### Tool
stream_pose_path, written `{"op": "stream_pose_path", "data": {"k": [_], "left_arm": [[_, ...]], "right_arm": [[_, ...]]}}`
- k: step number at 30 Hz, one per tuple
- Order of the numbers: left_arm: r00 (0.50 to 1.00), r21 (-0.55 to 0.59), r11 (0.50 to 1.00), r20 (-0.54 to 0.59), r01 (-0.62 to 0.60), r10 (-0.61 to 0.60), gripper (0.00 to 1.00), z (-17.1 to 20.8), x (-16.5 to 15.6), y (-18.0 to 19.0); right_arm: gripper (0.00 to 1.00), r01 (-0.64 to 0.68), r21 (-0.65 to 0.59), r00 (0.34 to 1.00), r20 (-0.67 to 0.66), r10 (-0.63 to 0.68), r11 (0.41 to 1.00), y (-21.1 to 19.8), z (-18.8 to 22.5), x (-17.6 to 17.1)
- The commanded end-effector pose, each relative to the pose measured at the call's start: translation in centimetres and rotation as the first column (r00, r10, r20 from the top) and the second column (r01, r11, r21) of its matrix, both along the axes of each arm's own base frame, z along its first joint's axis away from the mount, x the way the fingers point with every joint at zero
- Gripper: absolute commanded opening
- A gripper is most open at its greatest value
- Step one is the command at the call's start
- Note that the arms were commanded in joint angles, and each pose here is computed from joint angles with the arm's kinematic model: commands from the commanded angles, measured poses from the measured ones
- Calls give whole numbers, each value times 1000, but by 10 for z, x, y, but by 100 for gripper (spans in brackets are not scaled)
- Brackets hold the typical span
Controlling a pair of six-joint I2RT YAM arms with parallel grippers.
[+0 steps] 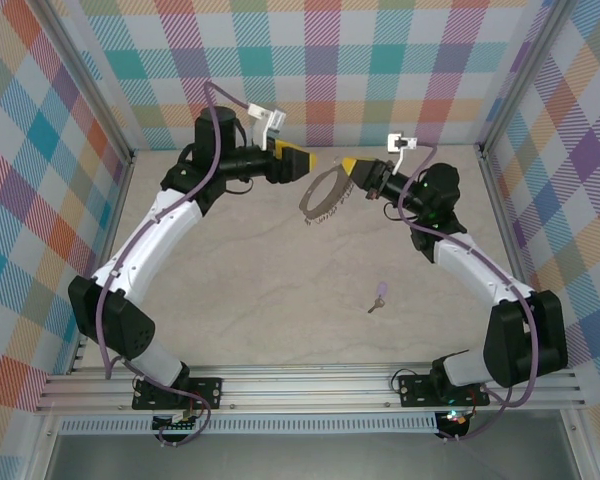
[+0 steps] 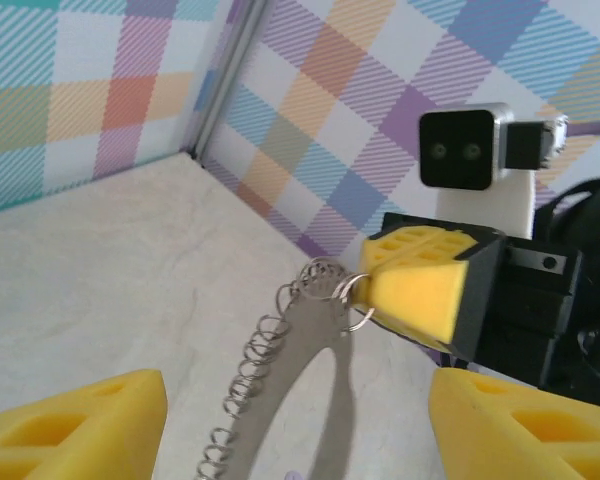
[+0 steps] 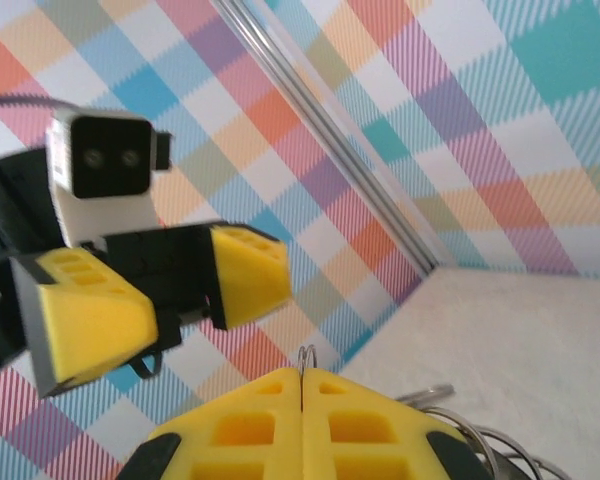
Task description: Put the keys on the keyring
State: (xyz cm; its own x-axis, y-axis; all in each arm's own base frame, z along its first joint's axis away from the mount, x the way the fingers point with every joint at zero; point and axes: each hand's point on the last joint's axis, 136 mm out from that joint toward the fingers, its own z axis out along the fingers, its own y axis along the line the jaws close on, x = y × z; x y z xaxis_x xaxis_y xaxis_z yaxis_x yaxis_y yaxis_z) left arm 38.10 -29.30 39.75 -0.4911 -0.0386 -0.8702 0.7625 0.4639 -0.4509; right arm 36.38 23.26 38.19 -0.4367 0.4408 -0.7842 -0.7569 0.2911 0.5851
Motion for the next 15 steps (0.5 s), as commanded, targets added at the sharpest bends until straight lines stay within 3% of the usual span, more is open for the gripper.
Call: {"op": "stream_pose_path", "data": {"k": [1, 7, 15], "left_arm": [[999, -96, 995, 30, -37, 40, 70, 25, 6, 4], [1000, -127, 992, 9, -18, 19, 68, 22, 10, -2], [999, -242, 969, 11, 49, -48, 56, 32, 2, -11]], "right_arm": [[0, -10, 147, 986, 169, -15, 989, -4, 48, -14], [0, -42, 188, 980, 197, 4, 981, 7, 58, -17], [0, -54, 220, 980, 198, 9, 974, 12, 58, -18]]}}
